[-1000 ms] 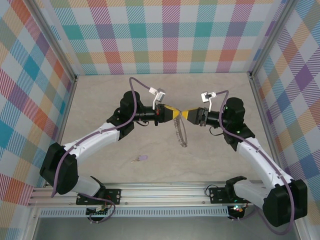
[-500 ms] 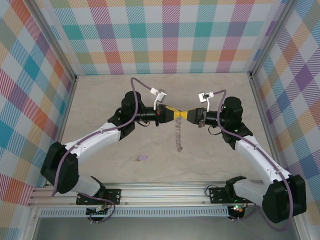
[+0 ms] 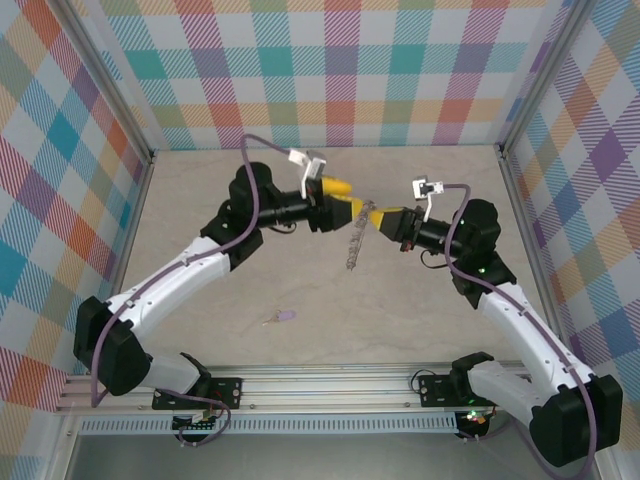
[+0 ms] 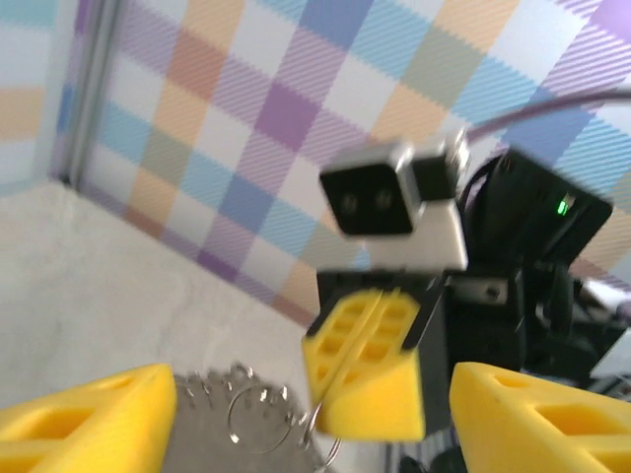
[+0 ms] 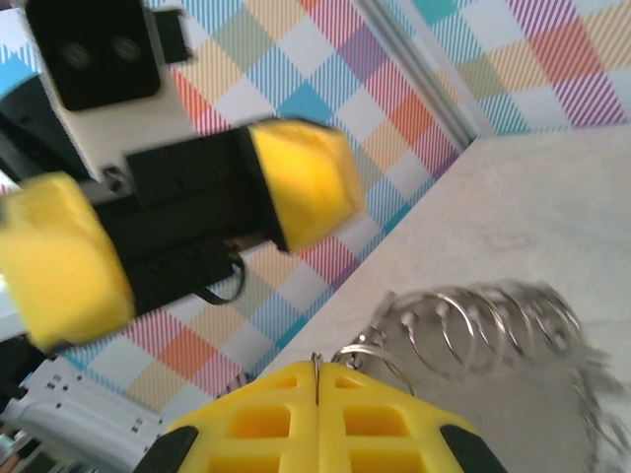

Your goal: Put the keys on the keyring

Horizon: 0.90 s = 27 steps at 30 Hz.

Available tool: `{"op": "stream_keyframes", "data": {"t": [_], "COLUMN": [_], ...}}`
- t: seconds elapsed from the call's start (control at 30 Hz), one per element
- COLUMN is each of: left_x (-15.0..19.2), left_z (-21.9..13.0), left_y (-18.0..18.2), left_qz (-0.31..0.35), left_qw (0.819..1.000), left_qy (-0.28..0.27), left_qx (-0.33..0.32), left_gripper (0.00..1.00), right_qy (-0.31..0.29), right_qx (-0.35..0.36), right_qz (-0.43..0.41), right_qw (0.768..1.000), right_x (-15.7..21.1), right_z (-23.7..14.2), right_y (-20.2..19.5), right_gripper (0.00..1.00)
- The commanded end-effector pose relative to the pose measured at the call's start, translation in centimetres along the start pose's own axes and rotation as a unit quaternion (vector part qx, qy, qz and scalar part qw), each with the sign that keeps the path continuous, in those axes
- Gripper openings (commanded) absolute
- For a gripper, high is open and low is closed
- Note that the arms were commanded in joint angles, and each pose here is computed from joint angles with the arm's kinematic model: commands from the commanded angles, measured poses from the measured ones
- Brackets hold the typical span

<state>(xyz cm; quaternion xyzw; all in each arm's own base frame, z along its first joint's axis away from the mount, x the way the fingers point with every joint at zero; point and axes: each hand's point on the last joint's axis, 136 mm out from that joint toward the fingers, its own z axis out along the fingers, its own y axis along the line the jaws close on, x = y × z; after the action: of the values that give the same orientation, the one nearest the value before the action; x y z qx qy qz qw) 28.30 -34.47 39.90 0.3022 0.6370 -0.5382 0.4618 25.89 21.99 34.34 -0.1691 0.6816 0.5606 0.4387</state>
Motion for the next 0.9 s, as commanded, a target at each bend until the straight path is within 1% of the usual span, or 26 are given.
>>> {"op": "stream_keyframes", "data": {"t": [0.0, 0.13, 0.23, 0.27, 0.43, 0.6, 0.73, 0.87], "left_x": [-5.6, -8.9, -10.0, -10.0, -8.6, -7.1, -6.7, -6.6], "left_z": [-0.4, 0.7, 1.5, 1.7, 1.7, 0.6, 0.0, -0.1], "left_y": [-1.0, -0.1, 0.6, 0.8, 1.2, 0.2, -0.9, -1.1], "left_qz": [0.044, 0.033, 0.019, 0.017, 0.007, 0.014, 0.015, 0.009], "left_qw": [0.998, 0.996, 0.996, 0.996, 0.997, 0.997, 0.996, 0.995], "left_qy": [-0.048, -0.077, -0.091, -0.089, -0.072, -0.073, -0.076, -0.083], "left_qx": [-0.011, -0.008, -0.004, -0.005, -0.002, 0.018, 0.04, 0.053], "left_gripper": [0.77, 0.79, 0.78, 0.77, 0.63, 0.6, 0.56, 0.45], "right_qy": [-0.084, -0.154, -0.197, -0.205, -0.236, -0.264, -0.267, -0.267], "right_qx": [-0.013, -0.01, -0.013, -0.015, -0.033, -0.047, -0.067, -0.084], "right_qz": [-0.074, -0.092, -0.095, -0.094, -0.101, -0.102, -0.099, -0.086], "right_qw": [0.994, 0.984, 0.976, 0.974, 0.966, 0.958, 0.956, 0.956], "right_x": [-4.8, -7.6, -9.2, -9.5, -10.8, -11.9, -12.2, -12.2], "right_z": [-0.4, -0.9, -1.4, -1.4, -2.1, -2.8, -2.6, -2.3], "right_y": [2.6, 3.2, 3.5, 3.5, 4.9, 5.8, 6.4, 6.3], "right_gripper": [0.0, 0.0, 0.0, 0.0, 0.0, 0.0, 0.0, 0.0]}}
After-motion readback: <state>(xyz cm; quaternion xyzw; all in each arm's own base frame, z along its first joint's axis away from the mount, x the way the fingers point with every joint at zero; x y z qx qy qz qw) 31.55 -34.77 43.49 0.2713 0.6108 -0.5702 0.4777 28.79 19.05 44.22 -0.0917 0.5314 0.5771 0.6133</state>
